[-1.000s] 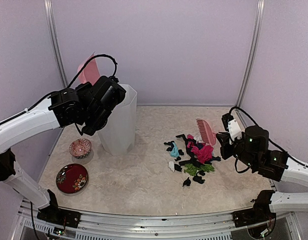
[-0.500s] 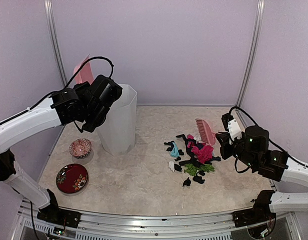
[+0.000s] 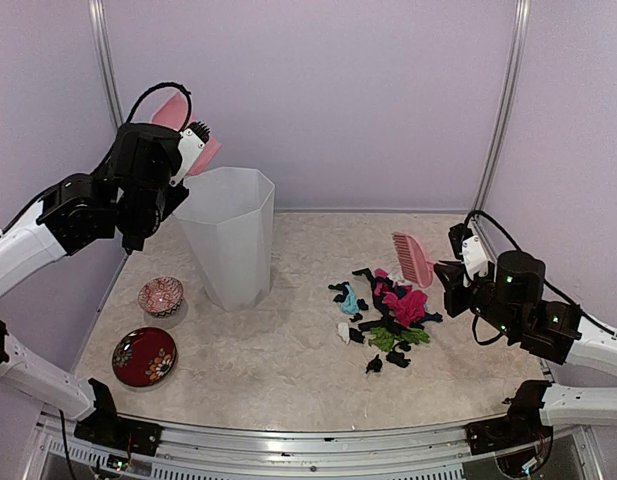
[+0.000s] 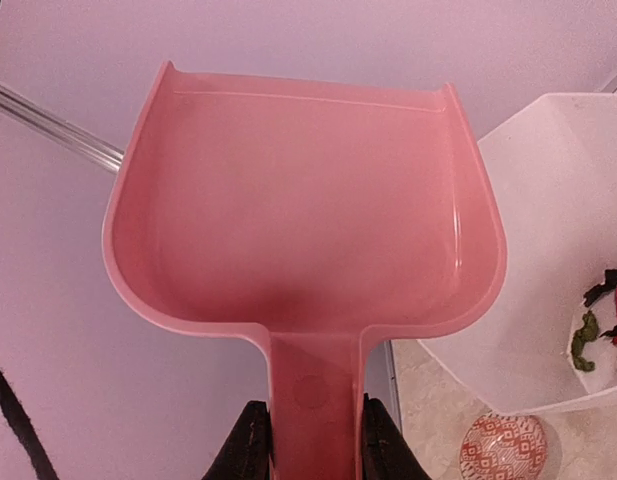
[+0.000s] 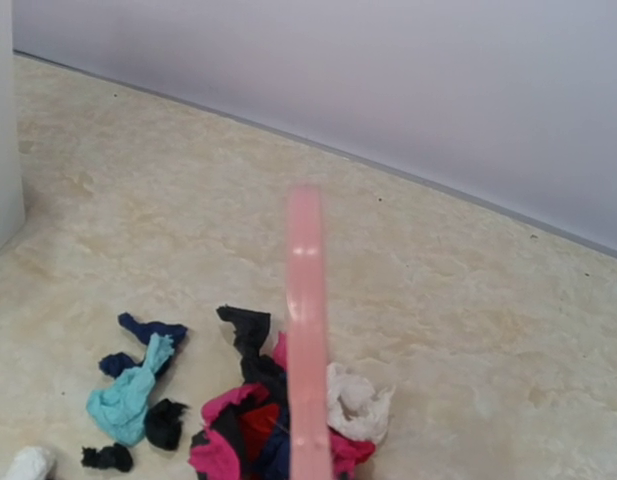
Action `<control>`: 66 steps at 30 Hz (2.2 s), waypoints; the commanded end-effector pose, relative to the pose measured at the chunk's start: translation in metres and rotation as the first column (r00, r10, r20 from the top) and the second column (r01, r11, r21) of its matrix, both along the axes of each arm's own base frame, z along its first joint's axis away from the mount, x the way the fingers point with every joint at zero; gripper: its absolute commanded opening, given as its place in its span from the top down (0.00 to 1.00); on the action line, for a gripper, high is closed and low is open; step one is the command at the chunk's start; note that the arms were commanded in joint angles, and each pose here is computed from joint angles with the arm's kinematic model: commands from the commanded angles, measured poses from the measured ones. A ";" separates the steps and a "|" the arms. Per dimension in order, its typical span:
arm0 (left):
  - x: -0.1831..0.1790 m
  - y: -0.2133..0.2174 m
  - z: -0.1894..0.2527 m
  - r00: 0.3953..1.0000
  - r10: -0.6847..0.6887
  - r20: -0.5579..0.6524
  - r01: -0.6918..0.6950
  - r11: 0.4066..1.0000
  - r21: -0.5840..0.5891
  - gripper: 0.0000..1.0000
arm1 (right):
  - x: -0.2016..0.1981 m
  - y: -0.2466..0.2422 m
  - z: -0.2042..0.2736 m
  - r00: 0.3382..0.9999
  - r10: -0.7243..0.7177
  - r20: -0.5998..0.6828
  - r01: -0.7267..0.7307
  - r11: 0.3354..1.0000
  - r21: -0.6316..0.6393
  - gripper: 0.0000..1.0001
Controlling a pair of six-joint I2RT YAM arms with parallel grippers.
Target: Sweep away the paper scraps from the table
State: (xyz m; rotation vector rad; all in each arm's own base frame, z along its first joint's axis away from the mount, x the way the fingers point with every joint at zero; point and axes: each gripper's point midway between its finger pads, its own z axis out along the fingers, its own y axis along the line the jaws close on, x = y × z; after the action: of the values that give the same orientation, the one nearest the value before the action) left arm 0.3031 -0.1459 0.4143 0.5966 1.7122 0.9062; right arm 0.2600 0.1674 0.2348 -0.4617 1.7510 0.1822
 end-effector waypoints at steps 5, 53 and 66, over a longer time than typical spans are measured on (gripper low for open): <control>-0.004 -0.028 -0.017 0.967 -0.256 0.010 0.247 0.922 -0.298 1.00 | 0.001 0.000 0.024 0.998 0.003 0.057 -0.006 0.999 0.052 1.00; -0.171 -0.199 -0.277 0.486 -0.711 -0.508 0.038 0.598 -0.800 1.00 | 0.071 -0.026 -0.045 0.912 -0.306 -0.273 0.165 0.884 -0.438 1.00; -0.195 -0.213 -0.340 0.331 -0.724 -0.605 -0.002 0.640 -0.768 1.00 | 0.075 0.001 -0.082 0.894 -0.229 -0.386 -0.007 0.853 -0.522 1.00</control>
State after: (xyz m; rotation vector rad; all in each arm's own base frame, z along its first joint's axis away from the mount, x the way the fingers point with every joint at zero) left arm 0.1152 -0.3461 0.0784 1.0308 2.4688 -0.5598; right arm 0.3354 0.1611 0.1519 -0.6890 2.2767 -0.3175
